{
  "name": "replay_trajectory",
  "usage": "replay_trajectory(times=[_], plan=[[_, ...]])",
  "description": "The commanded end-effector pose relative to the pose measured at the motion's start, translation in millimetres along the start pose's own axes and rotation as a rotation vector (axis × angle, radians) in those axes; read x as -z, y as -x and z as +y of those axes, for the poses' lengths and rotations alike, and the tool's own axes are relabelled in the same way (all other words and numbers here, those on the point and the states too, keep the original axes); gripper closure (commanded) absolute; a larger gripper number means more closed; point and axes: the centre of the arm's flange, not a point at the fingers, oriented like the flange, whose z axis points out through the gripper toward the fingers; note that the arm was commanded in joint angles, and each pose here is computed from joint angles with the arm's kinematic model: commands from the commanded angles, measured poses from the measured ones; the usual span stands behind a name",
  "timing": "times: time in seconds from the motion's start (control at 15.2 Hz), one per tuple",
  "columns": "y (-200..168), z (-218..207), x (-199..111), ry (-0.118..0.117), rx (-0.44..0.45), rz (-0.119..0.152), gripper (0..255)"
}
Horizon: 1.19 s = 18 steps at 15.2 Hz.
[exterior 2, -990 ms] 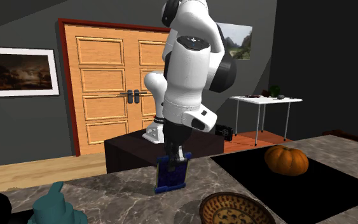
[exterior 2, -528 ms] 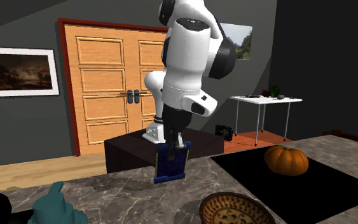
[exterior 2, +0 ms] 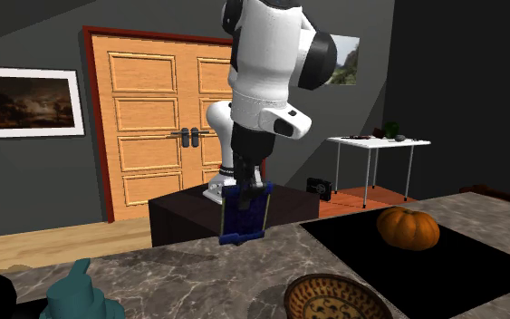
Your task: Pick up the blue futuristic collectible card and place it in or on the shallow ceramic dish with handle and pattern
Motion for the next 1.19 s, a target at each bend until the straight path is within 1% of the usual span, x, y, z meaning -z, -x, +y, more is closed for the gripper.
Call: replay_trajectory(times=[0.0, 0.4, 0.46, 1.12], plan=[[1, -4, 11, 0.0, 0.0, 0.0, 255], [2, -14, 41, 0.0, 0.0, 0.0, 255], [2, -14, 41, 0.0, 0.0, 0.0, 255], [-65, 80, 105, 0.0, 0.0, 0.0, 255]])
